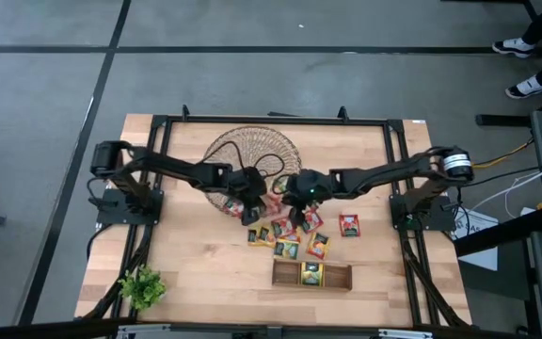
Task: Pick & Place Tea
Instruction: Put the red tea bag into the left section of the wooden organizer
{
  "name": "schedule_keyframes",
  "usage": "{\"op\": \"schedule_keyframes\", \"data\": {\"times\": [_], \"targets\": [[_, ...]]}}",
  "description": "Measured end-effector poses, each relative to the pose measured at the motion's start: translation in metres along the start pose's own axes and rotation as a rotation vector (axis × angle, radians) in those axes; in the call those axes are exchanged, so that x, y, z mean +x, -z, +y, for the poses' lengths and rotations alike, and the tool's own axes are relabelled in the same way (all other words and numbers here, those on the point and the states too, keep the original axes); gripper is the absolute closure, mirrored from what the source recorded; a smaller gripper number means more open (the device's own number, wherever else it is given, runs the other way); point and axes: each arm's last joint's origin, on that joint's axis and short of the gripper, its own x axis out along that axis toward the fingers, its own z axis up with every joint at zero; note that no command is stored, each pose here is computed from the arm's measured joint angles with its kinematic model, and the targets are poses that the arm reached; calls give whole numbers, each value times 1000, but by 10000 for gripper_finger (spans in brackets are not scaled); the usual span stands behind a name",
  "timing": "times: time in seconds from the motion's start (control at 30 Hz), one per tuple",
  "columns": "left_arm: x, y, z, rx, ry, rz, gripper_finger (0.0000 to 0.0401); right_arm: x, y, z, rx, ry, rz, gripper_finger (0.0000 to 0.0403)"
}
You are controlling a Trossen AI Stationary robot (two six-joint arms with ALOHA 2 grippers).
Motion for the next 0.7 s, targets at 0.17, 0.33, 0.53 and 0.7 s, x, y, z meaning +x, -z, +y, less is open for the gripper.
{"op": "schedule_keyframes", "data": {"times": [0.17,0.33,0.53,0.7], "targets": [[-25,-4,-6,180,-105,-6,399,-14,-12,3,-59,-25,-83,347],[-41,-7,-12,327,-153,-32,399,-16,-19,6,-124,-40,-151,306],[-43,-5,-15,364,-173,-27,399,-20,-31,10,-210,-42,-192,230],[-47,-12,-15,299,-239,-53,399,-20,-38,12,-242,-36,-207,203]]}}
